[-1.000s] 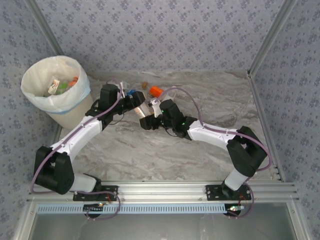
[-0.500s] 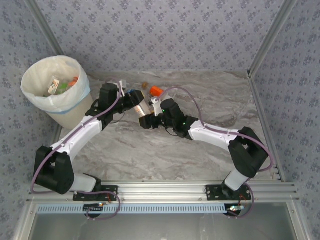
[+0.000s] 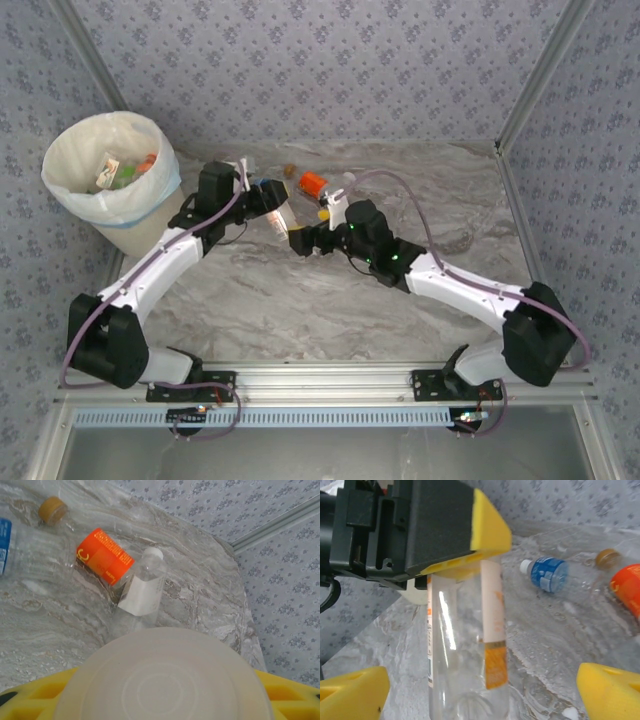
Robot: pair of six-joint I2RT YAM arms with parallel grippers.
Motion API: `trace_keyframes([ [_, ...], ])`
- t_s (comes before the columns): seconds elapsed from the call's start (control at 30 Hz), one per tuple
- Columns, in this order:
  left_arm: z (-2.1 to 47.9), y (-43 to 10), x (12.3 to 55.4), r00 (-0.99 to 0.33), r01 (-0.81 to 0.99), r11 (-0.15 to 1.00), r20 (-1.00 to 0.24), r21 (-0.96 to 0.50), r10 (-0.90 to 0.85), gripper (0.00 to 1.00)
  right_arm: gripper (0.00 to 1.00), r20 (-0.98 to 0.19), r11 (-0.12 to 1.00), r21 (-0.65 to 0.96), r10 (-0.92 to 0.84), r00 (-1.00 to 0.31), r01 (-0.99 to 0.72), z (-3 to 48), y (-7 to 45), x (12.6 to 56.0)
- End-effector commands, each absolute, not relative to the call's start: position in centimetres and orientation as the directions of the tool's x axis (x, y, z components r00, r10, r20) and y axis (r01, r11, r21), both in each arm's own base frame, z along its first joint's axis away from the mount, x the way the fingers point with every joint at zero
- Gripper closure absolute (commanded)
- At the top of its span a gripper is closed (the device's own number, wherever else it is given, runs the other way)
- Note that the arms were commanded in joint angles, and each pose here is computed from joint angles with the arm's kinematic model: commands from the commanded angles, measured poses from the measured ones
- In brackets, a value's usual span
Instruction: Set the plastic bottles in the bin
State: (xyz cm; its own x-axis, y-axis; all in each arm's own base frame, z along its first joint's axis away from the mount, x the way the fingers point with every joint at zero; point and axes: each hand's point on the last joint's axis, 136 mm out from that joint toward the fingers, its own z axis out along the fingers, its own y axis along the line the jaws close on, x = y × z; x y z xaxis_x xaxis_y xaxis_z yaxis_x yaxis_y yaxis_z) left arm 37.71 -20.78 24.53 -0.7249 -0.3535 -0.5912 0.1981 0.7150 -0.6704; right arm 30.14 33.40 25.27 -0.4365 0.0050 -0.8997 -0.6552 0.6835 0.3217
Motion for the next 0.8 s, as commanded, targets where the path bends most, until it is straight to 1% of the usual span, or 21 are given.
trace_keyframes([
  [0.0,27.9,-19.6,37.6,-0.663,0.252,0.745,-0.671,-0.617,-0.332,0.5,0.0,-0.921,0.775,0.264,0.025,-0.389,-0.574,25.9,30.8,31.2],
  [0.17,30.5,-17.9,37.7,-0.612,0.266,0.777,-0.723,-0.57,-0.321,0.5,0.0,-0.919,0.86,0.251,0.067,-0.389,-0.445,25.2,27.8,32.2],
  [0.3,32.6,-15.9,38.0,-0.554,0.252,0.829,-0.777,-0.499,-0.299,0.5,0.0,-0.893,0.897,0.3,0.144,-0.427,-0.324,24.3,25.4,32.8],
  [0.5,36.9,-13.9,38.4,-0.457,0.295,0.827,-0.831,-0.478,-0.318,0.5,0.0,-0.873,0.905,0.329,0.183,-0.451,-0.27,24.5,23.9,32.9],
  [0.6,39.1,-12.8,38.8,-0.401,0.296,0.859,-0.871,-0.416,-0.284,0.5,0.0,-0.869,0.91,0.332,0.193,-0.455,-0.249,24.5,23.2,32.9],
  [0.77,43.1,-9.9,39.3,-0.283,0.239,0.92,-0.929,-0.31,-0.24,0.5,0.0,-0.862,0.902,0.363,0.229,-0.452,-0.235,25.0,22.6,32.8],
])
